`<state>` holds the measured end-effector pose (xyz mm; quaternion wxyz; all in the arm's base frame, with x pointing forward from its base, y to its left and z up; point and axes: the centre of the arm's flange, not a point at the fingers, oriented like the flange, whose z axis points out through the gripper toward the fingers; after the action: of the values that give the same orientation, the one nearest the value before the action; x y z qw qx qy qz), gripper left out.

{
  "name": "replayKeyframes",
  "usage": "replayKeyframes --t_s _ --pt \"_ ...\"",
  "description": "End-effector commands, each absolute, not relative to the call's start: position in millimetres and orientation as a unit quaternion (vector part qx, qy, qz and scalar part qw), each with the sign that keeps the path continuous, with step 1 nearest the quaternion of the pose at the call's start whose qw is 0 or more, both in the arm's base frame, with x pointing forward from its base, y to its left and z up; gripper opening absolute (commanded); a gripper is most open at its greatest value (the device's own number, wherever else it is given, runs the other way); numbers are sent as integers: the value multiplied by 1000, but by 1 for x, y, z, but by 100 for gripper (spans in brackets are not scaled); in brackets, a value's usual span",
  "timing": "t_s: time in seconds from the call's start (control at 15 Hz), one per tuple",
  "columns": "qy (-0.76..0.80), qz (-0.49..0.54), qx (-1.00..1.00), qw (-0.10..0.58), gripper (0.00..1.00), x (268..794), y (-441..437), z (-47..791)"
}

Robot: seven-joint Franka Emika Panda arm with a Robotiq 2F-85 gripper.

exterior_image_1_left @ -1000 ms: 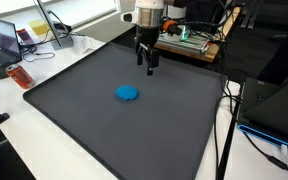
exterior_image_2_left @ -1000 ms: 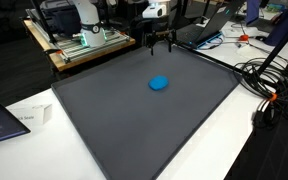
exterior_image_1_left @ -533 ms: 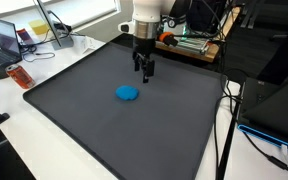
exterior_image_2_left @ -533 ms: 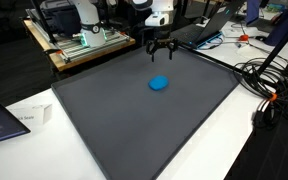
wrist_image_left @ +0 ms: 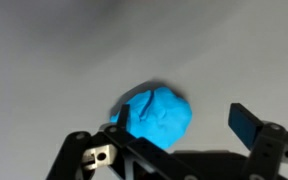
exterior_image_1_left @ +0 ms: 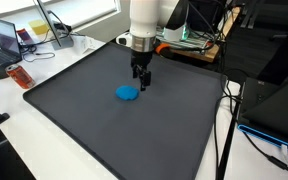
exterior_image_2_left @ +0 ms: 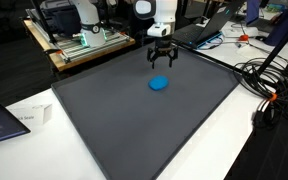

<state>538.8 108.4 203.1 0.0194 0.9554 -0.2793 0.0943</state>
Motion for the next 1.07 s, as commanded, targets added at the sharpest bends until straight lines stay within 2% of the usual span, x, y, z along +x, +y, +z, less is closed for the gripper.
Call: replayKeyframes --t_s 0.0,1.0 --pt "-295 83 951 25 100 552 106 189" --pt "-345 67 936 25 100 575 91 156"
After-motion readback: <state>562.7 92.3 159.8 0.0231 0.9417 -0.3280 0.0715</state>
